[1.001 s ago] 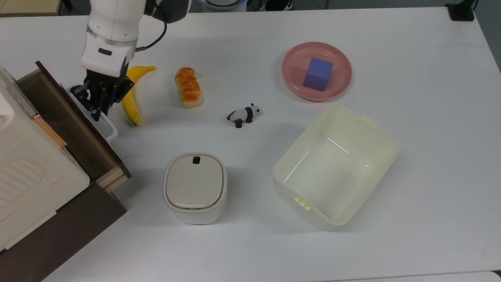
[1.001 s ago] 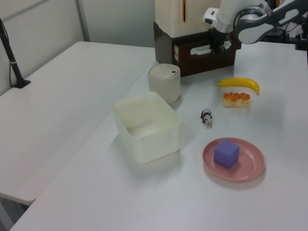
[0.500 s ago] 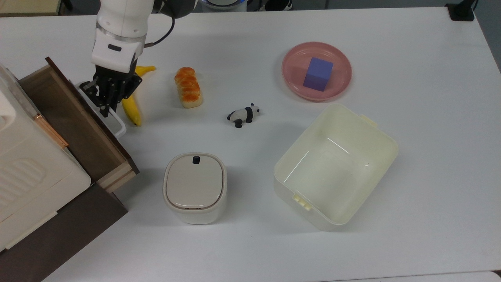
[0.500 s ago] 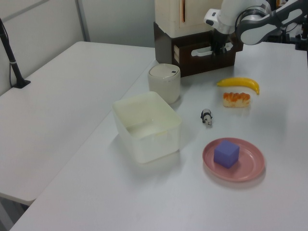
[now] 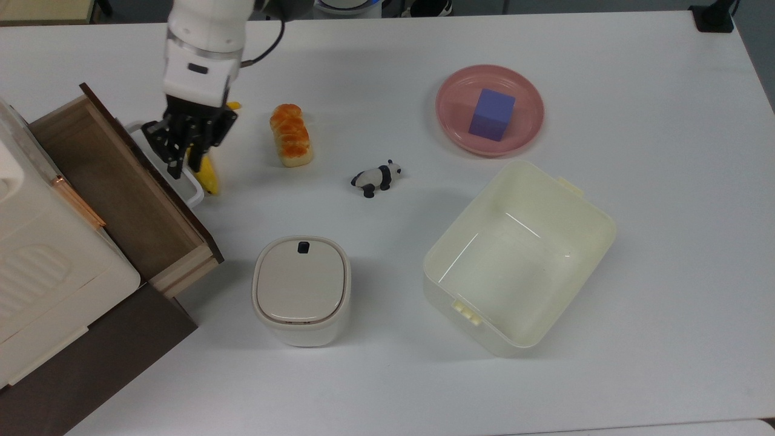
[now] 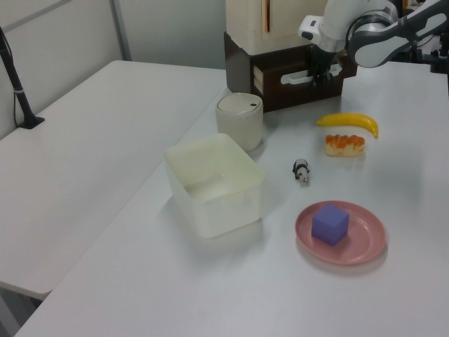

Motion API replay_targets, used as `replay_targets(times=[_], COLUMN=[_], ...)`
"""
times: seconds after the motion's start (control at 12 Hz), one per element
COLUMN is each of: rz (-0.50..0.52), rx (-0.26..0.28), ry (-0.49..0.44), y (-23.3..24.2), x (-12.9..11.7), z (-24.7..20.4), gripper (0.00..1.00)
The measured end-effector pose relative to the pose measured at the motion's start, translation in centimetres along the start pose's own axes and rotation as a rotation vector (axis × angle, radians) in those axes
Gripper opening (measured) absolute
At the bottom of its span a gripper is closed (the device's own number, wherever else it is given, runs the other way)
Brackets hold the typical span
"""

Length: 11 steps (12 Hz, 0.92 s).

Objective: Slide open the drawer

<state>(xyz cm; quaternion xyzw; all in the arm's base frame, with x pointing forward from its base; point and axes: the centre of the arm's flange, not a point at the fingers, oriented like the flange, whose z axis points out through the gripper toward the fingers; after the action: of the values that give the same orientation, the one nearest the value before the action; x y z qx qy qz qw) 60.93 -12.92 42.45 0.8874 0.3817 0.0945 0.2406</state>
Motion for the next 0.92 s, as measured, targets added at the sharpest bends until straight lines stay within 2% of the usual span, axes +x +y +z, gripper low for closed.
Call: replay_targets(times=[0.17,0.33,0.42,0.58,0.75,0.92], rz=[-0.018,0.002,0.025,0.133,0.282,0.443], rx=[0.002,0.018,0.038,0.106,0.218,0.340], ry=[0.017,0.003,-0.020,-0.039,-0.063,-0.103], y=[-0.9,-1.4,-2.1,-4.6,-6.9,-6.6], x=[1.5,2.1,3.1,6.3,9.3,10.2], z=[-0.6,-1.3,-2.5,-5.8,-9.8,-14.4], gripper=[0.64,0.85,1.00,1.00,1.00,1.00])
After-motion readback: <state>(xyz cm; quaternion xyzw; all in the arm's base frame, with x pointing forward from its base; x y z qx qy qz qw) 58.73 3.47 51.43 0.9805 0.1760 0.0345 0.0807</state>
